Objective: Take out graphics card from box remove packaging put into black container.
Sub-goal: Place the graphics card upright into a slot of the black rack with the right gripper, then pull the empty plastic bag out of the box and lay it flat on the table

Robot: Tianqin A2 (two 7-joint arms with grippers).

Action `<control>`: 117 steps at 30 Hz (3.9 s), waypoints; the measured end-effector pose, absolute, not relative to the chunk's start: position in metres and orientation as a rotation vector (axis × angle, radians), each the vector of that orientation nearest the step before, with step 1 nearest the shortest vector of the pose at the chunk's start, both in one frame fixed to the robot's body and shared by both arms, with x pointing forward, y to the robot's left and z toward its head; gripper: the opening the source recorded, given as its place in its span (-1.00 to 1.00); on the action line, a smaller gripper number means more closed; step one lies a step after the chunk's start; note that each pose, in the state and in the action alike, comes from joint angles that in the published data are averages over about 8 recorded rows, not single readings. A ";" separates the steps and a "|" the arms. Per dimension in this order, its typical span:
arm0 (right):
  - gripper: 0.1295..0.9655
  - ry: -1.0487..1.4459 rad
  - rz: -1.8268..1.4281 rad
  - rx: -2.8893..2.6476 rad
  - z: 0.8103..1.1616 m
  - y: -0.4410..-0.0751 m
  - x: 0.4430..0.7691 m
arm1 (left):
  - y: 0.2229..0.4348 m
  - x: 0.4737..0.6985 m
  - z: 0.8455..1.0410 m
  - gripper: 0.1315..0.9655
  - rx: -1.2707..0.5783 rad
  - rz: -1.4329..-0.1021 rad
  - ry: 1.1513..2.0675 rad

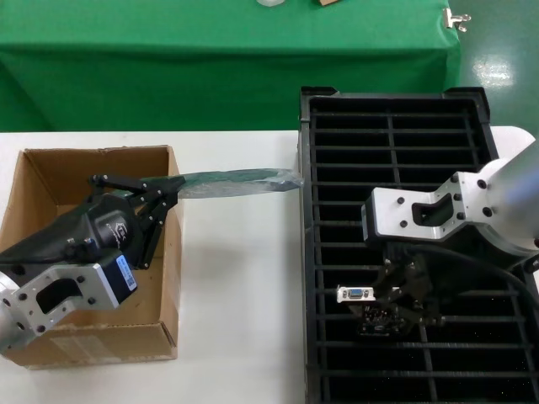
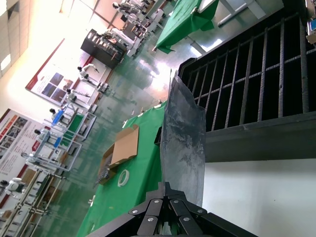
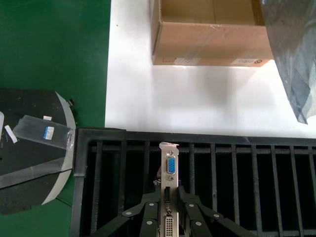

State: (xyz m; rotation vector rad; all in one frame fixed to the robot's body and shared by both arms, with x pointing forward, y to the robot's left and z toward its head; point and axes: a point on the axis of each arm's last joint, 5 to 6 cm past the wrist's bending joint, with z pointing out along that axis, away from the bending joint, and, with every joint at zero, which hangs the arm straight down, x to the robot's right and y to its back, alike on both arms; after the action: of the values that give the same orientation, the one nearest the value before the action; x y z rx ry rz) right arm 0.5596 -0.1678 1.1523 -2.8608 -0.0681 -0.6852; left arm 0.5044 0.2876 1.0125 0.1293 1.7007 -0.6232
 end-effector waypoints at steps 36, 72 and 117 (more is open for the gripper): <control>-0.86 -0.046 -0.754 -2.865 1.156 -0.176 0.576 | 0.288 0.504 1.012 -0.98 0.129 -0.623 1.701; -0.86 -0.100 -0.686 -2.871 1.144 -0.174 0.565 | 0.288 0.504 1.012 -0.98 0.129 -0.623 1.701; -0.18 -0.143 -0.733 -2.780 1.139 -0.178 0.557 | 0.288 0.504 1.012 -0.98 0.129 -0.623 1.701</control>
State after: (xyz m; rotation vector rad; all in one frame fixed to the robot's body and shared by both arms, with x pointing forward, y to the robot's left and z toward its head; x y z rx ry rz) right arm 0.5573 -0.1776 1.1394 -2.7798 -0.1430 -0.7335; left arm 0.5044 0.2876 1.0125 0.1293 1.7007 -0.6232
